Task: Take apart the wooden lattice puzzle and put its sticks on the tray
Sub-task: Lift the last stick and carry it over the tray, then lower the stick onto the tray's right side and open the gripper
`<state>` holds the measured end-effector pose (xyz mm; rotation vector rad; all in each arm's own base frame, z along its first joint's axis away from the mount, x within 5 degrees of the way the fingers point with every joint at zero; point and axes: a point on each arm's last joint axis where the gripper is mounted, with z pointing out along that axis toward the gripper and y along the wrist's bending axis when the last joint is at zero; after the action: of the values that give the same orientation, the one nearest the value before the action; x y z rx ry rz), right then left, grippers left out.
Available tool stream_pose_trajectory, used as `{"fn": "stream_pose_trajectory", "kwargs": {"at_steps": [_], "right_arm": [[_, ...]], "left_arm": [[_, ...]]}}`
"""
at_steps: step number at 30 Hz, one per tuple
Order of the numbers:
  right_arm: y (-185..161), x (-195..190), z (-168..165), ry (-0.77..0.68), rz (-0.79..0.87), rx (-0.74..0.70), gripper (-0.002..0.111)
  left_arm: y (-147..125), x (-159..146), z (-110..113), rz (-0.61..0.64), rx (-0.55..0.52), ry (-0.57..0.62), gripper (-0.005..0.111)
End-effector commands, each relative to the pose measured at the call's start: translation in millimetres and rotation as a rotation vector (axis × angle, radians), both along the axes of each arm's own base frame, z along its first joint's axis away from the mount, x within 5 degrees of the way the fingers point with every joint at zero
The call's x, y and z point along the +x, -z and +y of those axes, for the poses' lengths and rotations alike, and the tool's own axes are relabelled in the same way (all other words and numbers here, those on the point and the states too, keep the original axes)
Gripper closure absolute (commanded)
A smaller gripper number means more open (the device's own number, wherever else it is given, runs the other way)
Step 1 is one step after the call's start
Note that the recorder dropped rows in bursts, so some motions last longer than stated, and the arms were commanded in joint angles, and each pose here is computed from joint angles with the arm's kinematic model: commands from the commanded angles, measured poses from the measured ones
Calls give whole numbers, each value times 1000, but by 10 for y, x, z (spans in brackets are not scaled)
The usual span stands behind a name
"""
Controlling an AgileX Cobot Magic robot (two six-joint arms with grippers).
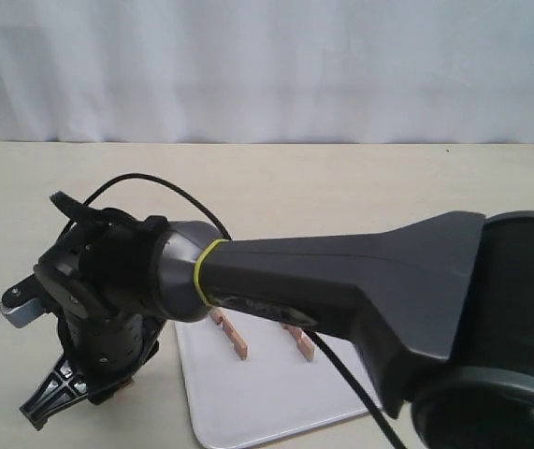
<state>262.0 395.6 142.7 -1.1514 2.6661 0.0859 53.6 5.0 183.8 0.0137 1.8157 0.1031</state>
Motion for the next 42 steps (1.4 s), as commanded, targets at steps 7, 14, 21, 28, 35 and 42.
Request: {"fn": "stream_pose_trajectory", "kwargs": {"at_steps": [7,14,21,28,35,42], "right_arm": [[-543,14,-339,-63,-125,-74,104],[-756,20,-825,-9,-135,-83,104],[-960,87,-1480,119,-175,-25,104],[-1004,152,-2124,295,-222,50,104],[-686,138,-2346,348,-204,59,104],[-400,169,-2315,321,-178,38,104]], "left_arm": [[-5,3,-1,-11,0,2,107],[-5,3,-1,-11,0,2,107],[-5,3,-1,-11,0,2,107],[-5,3,-1,-11,0,2,107],[-5,3,-1,-11,0,2,107],[-5,3,-1,-11,0,2,107]]}}
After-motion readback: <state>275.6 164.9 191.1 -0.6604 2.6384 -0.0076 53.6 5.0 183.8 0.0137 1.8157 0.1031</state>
